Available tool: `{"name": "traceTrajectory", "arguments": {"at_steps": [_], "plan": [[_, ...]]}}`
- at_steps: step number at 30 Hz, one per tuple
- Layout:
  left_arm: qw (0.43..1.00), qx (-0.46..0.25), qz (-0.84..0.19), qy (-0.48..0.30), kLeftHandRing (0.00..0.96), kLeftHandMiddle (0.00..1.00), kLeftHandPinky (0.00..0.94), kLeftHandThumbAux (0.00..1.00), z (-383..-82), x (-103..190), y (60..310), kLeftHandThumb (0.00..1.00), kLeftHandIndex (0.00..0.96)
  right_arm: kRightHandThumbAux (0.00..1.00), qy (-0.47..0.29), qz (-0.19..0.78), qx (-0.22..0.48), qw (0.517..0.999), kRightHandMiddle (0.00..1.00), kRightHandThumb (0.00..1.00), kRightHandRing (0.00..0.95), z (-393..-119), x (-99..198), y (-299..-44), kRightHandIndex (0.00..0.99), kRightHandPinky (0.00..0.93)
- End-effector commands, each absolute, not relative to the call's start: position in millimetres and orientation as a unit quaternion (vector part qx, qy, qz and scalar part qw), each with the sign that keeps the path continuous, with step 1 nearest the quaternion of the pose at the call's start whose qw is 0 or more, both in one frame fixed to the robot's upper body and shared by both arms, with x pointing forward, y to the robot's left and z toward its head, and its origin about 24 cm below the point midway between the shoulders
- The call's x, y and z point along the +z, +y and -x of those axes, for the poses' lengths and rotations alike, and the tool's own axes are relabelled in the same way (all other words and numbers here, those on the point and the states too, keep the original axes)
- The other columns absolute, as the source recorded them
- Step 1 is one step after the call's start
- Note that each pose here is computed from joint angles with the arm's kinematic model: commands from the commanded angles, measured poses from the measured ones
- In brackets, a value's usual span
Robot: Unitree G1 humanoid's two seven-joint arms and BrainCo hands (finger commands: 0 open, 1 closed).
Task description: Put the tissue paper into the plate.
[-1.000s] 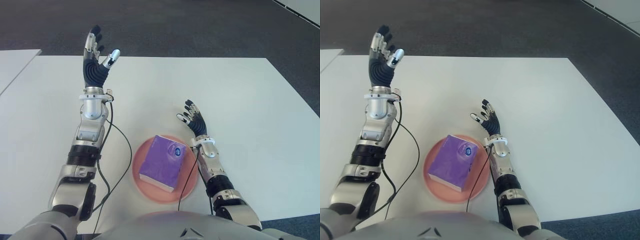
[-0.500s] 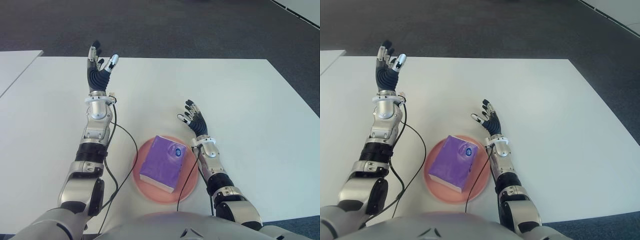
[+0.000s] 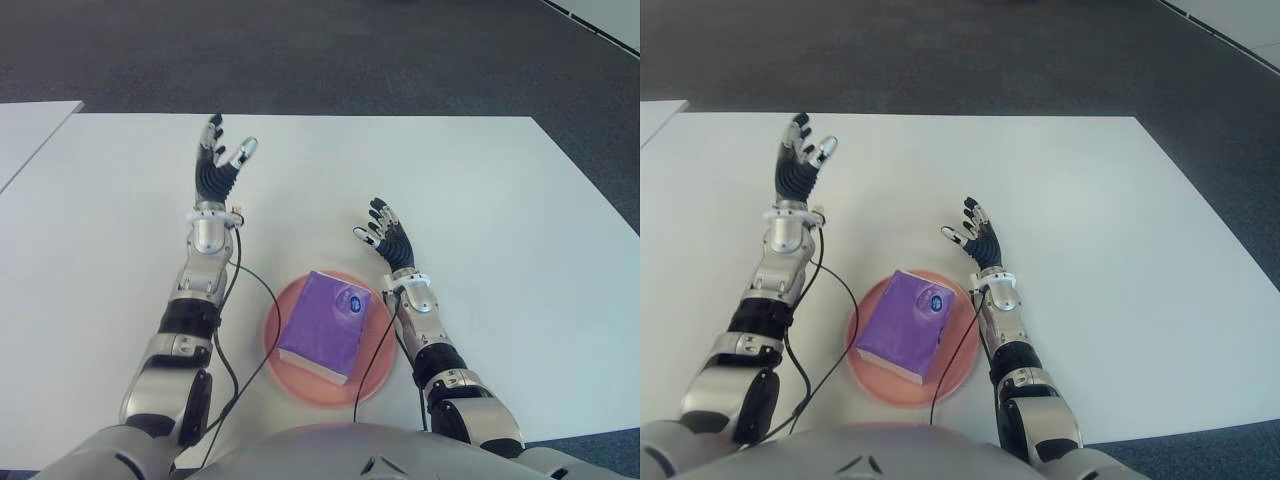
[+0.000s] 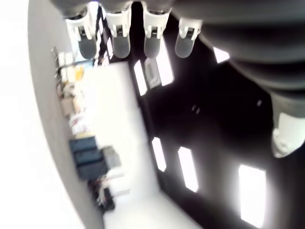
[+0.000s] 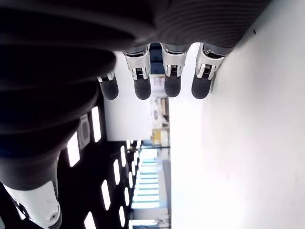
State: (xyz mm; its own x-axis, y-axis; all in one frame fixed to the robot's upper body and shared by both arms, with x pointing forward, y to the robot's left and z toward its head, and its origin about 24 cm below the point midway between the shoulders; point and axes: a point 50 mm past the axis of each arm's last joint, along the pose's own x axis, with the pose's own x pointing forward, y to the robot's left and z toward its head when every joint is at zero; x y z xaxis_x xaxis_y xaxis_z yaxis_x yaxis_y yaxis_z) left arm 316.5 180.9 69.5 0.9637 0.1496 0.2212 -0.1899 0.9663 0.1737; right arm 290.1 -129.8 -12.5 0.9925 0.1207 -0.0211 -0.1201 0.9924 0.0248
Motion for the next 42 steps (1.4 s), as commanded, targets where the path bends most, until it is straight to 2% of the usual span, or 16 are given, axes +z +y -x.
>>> {"name": "traceTrajectory", "arguments": {"at_steps": [1,7,21,26,42], "plan": [[0.992,0.053,-0.106,-0.048,0.000,0.000,0.000,0.501,-307.4,50.9,182.4,0.000,0.000,0.721,0.078,-0.018,0.052,0.995,0.047,0.006,0.020,-273.9,-37.8,-133.5,0.058,0.049],[0.991,0.030,-0.128,0.005,0.000,0.000,0.000,0.497,-297.7,25.5,198.9,0.000,0.000,0.723,0.077,-0.019,0.053,0.995,0.048,0.001,0.021,-273.8,-37.8,-133.7,0.058,0.049],[0.985,-0.006,-0.171,0.024,0.000,0.000,0.000,0.481,-284.2,-7.0,189.2,0.000,0.000,0.690,0.087,-0.021,0.043,0.995,0.036,0.035,0.006,-278.0,-37.7,-133.4,0.046,0.013],[0.985,0.009,-0.171,0.023,0.000,0.000,0.000,0.479,-279.6,-18.0,189.9,0.000,0.000,0.683,0.087,-0.020,0.046,0.995,0.025,0.041,0.000,-279.5,-37.9,-134.0,0.039,0.010],[0.991,0.063,-0.121,-0.003,0.000,0.000,0.000,0.504,-273.7,-25.7,189.1,0.000,0.000,0.710,0.085,-0.030,0.052,0.995,0.015,0.038,0.000,-282.5,-36.7,-137.6,0.033,0.017]]}}
